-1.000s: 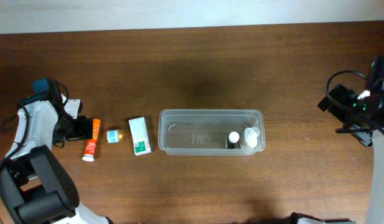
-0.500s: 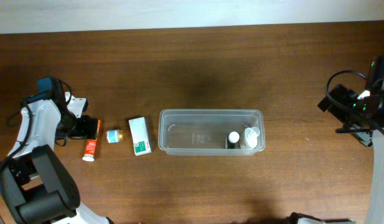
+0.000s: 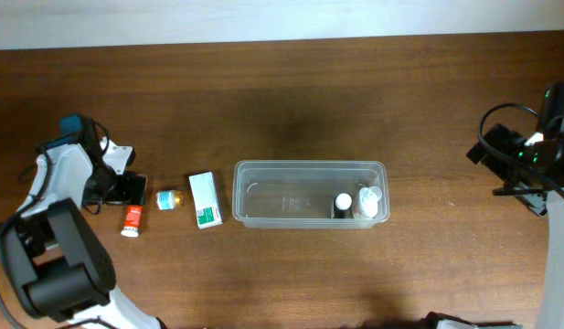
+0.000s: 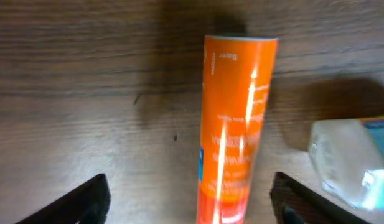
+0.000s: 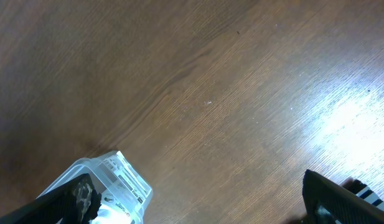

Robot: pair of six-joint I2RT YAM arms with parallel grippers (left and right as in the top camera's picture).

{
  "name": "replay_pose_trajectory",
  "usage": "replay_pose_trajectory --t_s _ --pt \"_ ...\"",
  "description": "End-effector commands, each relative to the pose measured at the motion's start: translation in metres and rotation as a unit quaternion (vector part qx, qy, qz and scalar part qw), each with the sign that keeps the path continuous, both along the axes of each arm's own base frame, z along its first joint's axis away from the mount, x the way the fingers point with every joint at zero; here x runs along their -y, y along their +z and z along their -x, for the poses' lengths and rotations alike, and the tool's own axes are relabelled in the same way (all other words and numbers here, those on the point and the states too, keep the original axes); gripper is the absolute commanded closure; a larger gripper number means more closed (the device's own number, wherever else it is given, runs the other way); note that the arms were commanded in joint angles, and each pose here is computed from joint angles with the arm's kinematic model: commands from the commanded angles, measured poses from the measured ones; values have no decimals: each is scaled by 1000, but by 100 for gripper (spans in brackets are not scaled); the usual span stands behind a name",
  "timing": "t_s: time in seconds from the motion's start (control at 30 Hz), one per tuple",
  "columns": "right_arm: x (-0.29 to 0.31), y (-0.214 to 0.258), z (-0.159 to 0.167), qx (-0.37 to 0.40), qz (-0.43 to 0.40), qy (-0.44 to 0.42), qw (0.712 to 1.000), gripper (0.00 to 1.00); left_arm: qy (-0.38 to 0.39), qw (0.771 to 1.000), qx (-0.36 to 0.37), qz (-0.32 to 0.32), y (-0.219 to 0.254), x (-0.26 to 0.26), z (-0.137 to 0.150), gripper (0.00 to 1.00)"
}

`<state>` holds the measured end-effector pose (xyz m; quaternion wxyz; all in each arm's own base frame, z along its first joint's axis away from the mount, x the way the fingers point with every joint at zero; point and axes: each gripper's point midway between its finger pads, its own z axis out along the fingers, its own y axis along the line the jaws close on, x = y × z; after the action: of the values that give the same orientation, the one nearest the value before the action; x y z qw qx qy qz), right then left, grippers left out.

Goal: Pack container
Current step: 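Move the left gripper to the orange tube and grasp it, then lift the orange tube and lay it in the container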

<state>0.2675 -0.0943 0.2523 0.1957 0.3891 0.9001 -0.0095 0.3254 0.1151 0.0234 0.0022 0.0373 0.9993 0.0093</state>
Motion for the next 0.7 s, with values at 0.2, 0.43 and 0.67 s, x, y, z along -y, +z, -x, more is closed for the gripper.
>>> replay_pose_trajectory --t_s 0.2,0.43,0.67 --pt "2 3 0 5 2 -3 1000 2 -21 1000 -11 0 -18 6 -9 49" --pt "2 3 0 5 2 -3 1000 2 -21 1000 -4 -3 -18 5 -13 74" --pt "2 3 0 4 2 -3 1000 2 -21 1000 3 -5 -5 2 -21 85"
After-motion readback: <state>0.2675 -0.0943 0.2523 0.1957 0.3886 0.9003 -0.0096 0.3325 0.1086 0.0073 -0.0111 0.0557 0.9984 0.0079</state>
